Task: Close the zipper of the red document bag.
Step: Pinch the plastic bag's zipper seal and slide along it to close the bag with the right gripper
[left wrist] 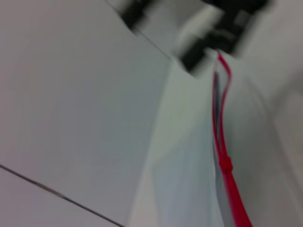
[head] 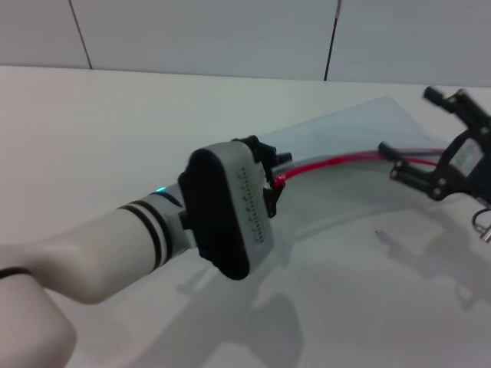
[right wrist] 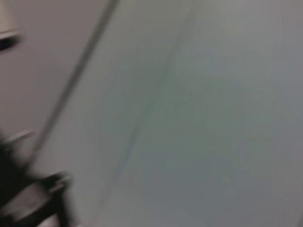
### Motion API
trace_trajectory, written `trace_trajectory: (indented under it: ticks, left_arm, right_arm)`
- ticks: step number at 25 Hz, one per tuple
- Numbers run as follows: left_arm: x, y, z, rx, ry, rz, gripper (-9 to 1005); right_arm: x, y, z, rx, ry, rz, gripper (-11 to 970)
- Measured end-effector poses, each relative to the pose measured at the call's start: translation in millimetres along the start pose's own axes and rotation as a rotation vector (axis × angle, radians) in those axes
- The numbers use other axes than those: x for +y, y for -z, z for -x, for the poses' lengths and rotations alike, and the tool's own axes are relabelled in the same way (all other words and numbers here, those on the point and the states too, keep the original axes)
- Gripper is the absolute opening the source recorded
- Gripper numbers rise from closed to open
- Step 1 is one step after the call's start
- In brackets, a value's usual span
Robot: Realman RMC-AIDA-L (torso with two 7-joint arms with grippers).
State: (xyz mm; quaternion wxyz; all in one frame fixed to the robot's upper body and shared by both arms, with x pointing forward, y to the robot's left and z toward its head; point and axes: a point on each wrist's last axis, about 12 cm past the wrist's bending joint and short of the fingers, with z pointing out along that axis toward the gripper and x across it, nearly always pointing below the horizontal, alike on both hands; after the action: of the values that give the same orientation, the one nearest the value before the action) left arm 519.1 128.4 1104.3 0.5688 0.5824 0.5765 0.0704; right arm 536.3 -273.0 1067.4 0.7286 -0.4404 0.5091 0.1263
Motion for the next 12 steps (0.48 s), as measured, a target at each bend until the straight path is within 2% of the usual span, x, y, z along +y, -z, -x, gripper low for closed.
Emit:
trace_trajectory:
  ticks: [5,12]
  left_arm:
    - [-1.9,5,-1,-0.057,-0.001,0.067,51]
    - [-8.0,5,3,-0.083,-0.003,0.064,50]
  right_arm:
    - [3.0,-12,2,-0.007,0.04,0.133,888]
    - [2.8,-31,7,-0.03,0.074,0.223,880]
